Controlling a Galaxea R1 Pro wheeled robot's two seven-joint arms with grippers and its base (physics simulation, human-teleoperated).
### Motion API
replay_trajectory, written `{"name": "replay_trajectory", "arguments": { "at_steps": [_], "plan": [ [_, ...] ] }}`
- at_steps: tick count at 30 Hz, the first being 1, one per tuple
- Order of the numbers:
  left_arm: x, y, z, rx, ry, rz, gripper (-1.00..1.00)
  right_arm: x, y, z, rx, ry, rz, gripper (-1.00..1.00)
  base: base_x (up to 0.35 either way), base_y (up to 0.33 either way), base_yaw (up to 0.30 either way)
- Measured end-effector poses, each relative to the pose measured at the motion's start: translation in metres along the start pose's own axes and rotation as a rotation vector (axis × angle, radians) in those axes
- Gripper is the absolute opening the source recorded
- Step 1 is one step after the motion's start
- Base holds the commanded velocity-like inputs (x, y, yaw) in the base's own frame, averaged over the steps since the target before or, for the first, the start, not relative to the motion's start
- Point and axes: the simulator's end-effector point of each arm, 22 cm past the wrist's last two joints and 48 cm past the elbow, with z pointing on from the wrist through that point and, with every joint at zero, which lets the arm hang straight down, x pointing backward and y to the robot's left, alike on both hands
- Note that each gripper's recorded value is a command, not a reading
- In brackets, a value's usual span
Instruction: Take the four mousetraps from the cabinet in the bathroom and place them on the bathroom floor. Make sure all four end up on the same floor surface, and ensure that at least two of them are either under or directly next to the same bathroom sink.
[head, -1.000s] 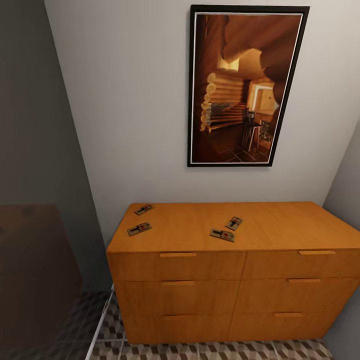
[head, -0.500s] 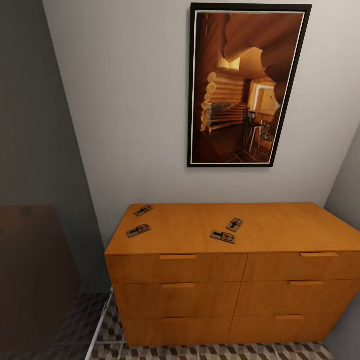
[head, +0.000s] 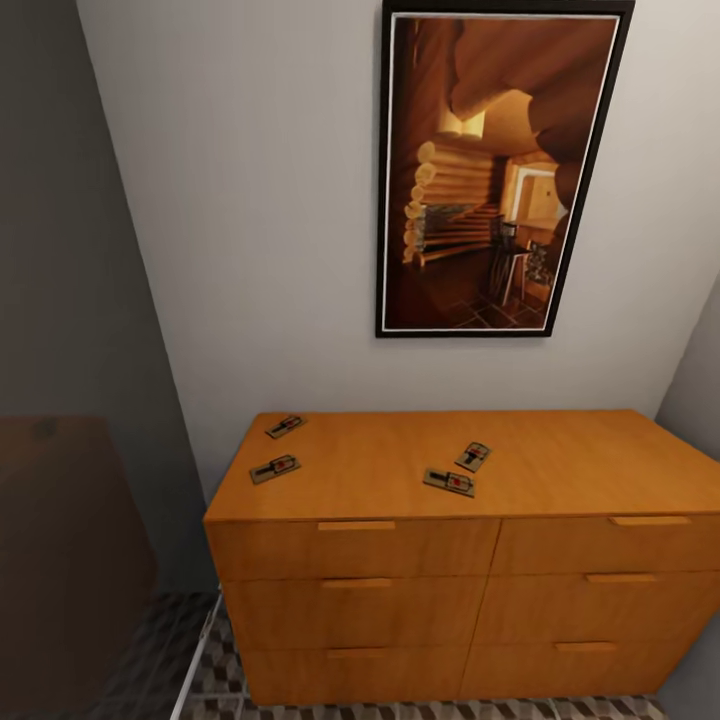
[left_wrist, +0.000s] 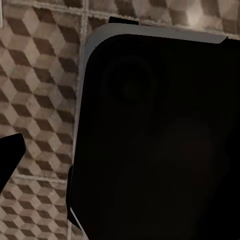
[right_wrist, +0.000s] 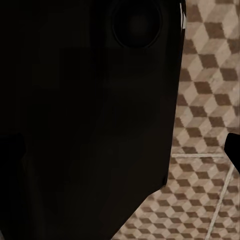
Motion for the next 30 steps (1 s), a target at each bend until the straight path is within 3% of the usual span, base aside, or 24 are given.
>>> {"name": "replay_trajectory", "arguments": {
  "at_steps": [30],
  "plan": [
    [-0.0011, 0.0022, 0.0001, -0.007, -0.002, 0.003, 1.0, 0.0004, 0.0002, 0.0001, -0.001, 0.002, 0.019, 1.0, 0.021, 0.0, 0.0]
  ]
}}
